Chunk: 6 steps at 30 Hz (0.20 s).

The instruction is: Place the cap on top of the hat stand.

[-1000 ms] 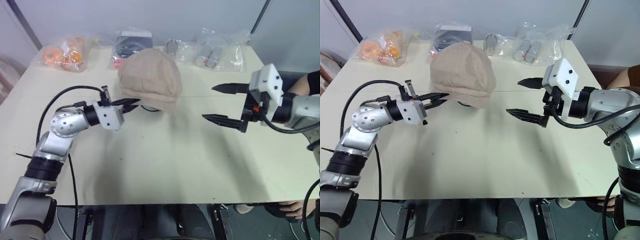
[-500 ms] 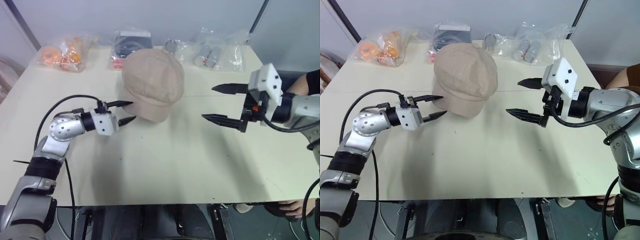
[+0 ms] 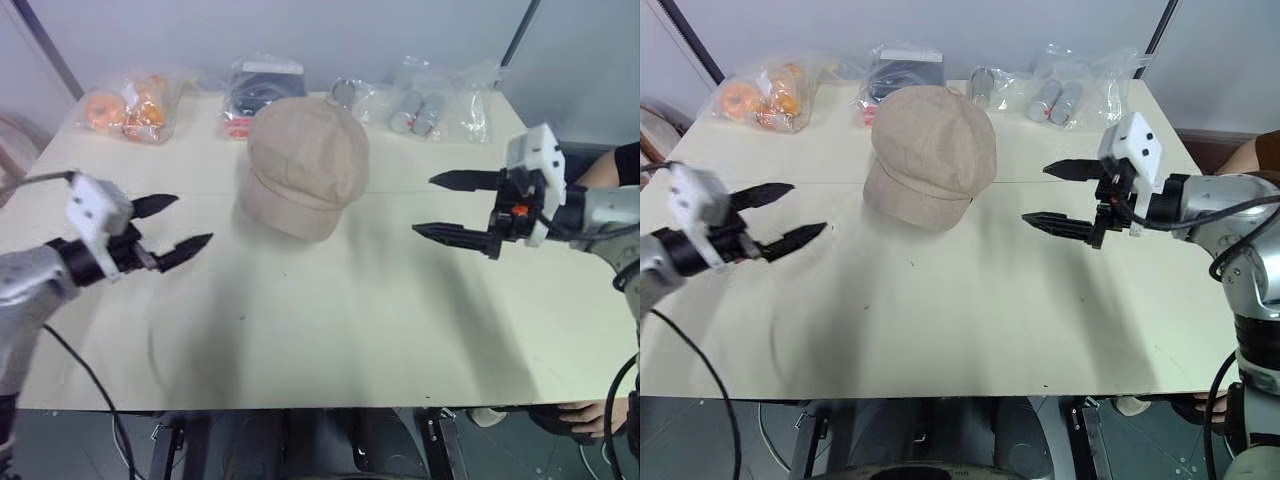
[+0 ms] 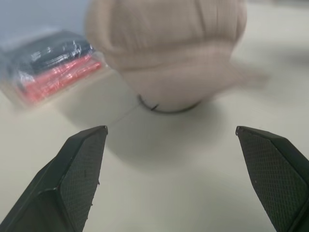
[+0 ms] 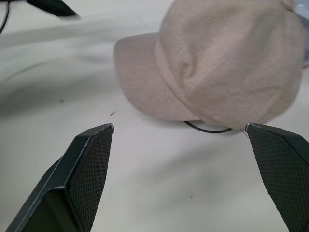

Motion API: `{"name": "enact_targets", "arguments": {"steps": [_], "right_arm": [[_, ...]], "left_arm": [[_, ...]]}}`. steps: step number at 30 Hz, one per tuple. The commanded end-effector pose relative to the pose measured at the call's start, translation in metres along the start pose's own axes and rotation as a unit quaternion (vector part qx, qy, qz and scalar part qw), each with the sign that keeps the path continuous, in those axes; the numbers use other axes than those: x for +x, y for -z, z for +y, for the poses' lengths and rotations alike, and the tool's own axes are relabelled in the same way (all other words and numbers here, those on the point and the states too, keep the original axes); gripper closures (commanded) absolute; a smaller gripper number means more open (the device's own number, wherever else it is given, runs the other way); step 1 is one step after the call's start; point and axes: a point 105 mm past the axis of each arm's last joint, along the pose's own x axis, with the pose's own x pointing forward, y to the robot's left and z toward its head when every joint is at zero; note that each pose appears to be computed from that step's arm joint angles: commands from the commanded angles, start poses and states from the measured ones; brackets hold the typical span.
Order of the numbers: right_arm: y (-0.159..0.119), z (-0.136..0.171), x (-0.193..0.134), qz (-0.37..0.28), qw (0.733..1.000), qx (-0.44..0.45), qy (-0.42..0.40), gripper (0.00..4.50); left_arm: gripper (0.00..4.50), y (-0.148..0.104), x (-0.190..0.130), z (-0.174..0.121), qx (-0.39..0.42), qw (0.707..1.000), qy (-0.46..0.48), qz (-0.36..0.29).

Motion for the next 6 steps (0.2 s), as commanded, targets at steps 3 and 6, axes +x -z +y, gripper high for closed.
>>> {"name": "enact_targets", "arguments": {"steps": [3, 6], "right_arm": [[-0.017, -0.017, -0.010, -0.042, 0.999, 0.023, 0.008, 0.00], [-0.016, -0.022, -0.009, -0.047, 0.998, 0.033, 0.010, 0.00]], "left_arm": [[0.03, -0.050, -0.029, 0.006, -0.048, 0.997, 0.022, -0.050], [0.03, -0.051, -0.030, 0.007, -0.035, 0.999, 0.021, -0.035]]}}
